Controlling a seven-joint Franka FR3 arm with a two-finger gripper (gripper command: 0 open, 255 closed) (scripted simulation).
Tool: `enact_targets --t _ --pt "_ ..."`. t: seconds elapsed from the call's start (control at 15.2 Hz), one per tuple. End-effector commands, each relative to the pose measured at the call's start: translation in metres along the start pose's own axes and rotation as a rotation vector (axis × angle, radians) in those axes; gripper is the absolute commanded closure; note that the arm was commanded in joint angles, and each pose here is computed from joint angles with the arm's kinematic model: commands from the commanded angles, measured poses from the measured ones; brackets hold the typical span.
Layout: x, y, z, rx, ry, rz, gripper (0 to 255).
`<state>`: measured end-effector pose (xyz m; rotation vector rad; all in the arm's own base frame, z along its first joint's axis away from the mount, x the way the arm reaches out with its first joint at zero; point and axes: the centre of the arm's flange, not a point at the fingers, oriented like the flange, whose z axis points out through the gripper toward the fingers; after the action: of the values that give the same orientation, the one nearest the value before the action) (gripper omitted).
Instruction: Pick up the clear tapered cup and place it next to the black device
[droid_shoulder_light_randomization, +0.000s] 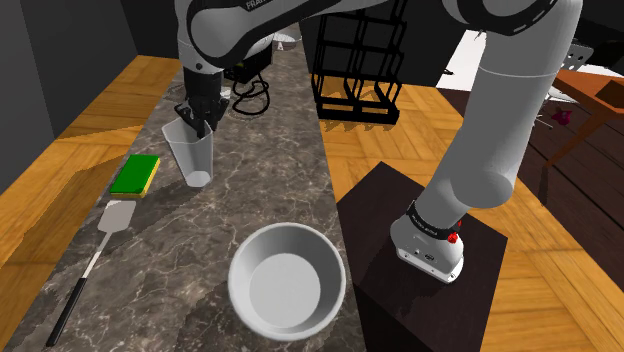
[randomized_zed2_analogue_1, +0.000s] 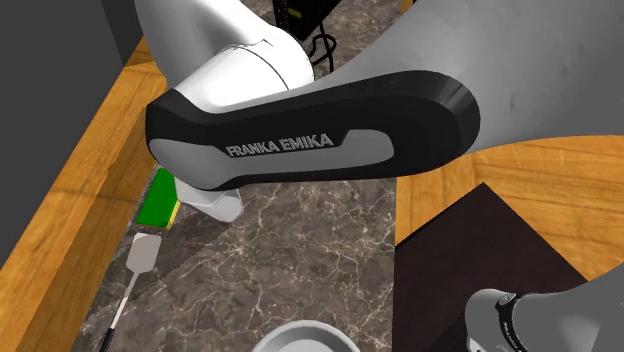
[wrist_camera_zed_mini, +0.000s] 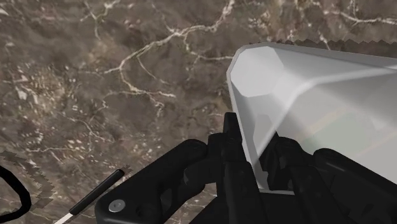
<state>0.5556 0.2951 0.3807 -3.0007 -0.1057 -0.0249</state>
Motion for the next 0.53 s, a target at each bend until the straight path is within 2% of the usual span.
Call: enact_targets --t 0.0,0.46 --pt "0.000 -0.001 -0.005 0.000 0.001 0.000 255" --pt "0.001 -0.006 -0.042 0.000 0.001 0.000 255"
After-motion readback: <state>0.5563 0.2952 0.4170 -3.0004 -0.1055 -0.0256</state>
